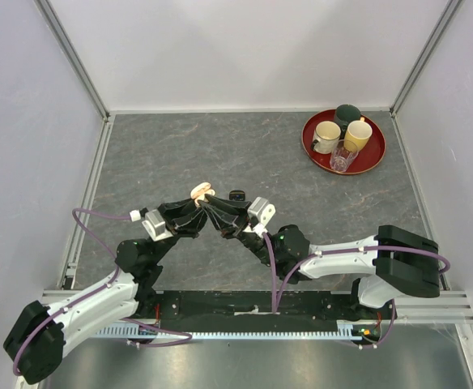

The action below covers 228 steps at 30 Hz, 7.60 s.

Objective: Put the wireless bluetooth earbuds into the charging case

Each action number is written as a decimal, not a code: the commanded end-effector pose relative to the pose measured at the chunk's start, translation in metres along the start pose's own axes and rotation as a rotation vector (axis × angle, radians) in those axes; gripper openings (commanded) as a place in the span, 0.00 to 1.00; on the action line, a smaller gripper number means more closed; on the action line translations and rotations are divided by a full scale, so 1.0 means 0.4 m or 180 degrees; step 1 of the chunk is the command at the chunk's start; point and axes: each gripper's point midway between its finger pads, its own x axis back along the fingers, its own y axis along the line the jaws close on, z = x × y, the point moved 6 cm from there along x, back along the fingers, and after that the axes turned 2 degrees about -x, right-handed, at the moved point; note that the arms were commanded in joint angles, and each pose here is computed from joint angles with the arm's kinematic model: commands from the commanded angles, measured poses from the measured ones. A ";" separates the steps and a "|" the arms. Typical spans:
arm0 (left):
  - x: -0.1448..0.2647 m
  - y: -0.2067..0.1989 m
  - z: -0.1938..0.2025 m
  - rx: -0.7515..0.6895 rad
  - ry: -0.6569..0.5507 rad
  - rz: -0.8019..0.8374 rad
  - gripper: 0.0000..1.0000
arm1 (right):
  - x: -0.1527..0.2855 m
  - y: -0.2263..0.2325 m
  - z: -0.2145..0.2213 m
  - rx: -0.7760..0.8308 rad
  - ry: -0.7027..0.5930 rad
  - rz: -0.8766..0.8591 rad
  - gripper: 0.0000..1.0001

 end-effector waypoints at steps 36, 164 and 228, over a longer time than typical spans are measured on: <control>-0.015 0.006 -0.070 -0.0169 -0.0323 -0.0029 0.02 | -0.014 0.003 -0.277 -0.0260 -0.0963 -0.0203 0.51; -0.093 -0.032 0.309 0.1836 0.1894 -0.0304 0.02 | 0.236 -0.508 0.024 -0.1208 0.2254 0.2950 0.98; 0.068 0.069 0.498 0.1815 0.3770 -0.2415 0.76 | 0.280 -0.559 0.099 -0.1311 0.2710 0.2973 0.98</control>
